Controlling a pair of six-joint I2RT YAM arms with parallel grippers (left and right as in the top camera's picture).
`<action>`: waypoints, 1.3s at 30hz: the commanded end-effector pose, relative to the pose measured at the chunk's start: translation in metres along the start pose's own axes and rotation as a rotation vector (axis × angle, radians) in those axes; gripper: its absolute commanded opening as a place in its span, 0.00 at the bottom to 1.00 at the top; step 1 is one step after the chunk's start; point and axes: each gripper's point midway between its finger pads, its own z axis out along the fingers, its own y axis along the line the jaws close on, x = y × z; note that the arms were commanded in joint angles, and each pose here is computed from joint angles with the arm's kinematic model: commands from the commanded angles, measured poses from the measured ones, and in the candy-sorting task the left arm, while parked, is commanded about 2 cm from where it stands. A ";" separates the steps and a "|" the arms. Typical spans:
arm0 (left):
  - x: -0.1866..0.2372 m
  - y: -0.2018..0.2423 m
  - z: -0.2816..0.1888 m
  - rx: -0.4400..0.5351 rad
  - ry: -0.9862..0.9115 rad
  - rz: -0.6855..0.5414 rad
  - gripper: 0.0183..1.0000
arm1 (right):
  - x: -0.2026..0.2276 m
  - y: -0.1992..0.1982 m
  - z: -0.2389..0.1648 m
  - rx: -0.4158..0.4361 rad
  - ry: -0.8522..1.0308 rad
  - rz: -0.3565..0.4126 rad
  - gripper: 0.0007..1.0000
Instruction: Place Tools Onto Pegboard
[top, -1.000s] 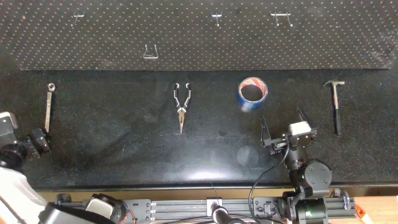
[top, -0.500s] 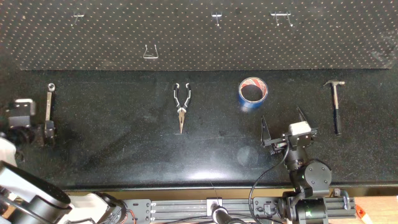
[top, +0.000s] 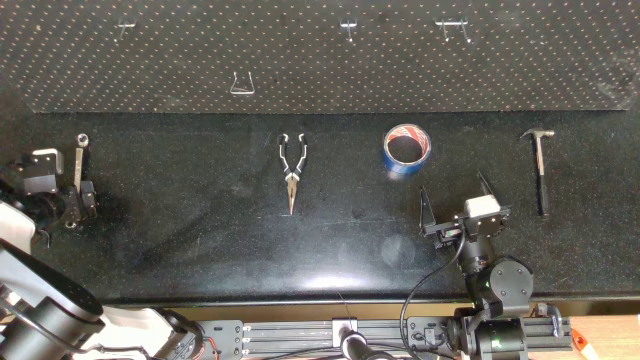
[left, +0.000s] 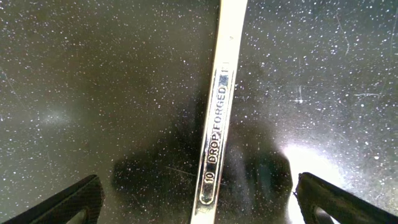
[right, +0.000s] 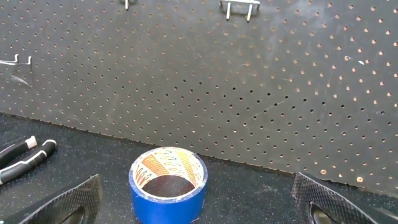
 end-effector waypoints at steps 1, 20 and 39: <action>-0.006 0.001 0.002 0.016 -0.017 -0.033 0.99 | 0.002 -0.002 0.000 0.010 0.002 -0.010 1.00; 0.000 -0.001 0.011 0.037 0.001 -0.041 0.38 | 0.002 -0.002 0.000 0.010 0.002 -0.010 1.00; 0.001 -0.007 0.011 0.068 0.000 -0.084 0.12 | 0.002 -0.002 0.000 0.010 0.002 -0.010 1.00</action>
